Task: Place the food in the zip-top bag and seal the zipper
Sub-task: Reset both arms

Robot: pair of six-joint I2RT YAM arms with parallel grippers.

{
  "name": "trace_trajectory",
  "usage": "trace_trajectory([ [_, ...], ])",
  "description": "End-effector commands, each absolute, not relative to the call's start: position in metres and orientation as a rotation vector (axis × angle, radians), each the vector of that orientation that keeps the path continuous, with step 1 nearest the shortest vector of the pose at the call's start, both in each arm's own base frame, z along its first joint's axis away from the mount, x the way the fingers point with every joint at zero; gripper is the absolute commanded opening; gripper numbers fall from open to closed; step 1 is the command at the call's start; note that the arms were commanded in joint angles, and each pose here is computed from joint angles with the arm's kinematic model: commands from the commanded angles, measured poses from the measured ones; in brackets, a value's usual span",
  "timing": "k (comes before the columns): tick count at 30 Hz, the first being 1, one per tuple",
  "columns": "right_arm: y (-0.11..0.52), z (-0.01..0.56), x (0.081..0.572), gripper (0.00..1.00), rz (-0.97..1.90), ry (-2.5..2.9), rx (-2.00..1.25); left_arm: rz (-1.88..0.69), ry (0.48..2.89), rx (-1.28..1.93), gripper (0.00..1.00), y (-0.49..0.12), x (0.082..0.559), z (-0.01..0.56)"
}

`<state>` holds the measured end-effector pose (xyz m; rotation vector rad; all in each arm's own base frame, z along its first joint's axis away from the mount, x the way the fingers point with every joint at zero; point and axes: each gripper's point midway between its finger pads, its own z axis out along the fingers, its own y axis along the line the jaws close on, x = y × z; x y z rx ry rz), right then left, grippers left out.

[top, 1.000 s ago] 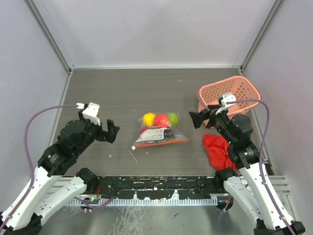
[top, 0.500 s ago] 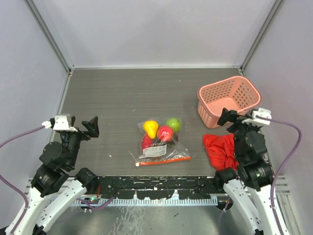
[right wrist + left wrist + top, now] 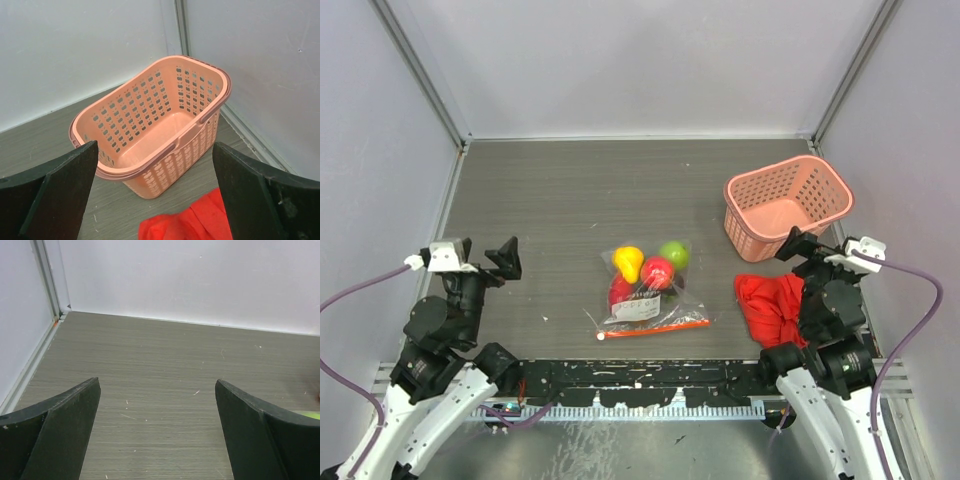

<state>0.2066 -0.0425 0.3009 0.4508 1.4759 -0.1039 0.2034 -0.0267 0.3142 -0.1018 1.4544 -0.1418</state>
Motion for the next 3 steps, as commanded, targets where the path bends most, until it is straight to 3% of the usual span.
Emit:
trace_trajectory([
  [1,-0.0447,0.3147,0.2054,1.00,-0.093,1.425,0.465,-0.148,1.394,-0.136,0.98,-0.0229,0.2042,0.3328],
  [3,-0.0440,0.3162,0.2056,1.00,-0.089,1.423,0.462,-0.148,1.393,-0.137,0.98,-0.0227,0.2043,0.3322],
])
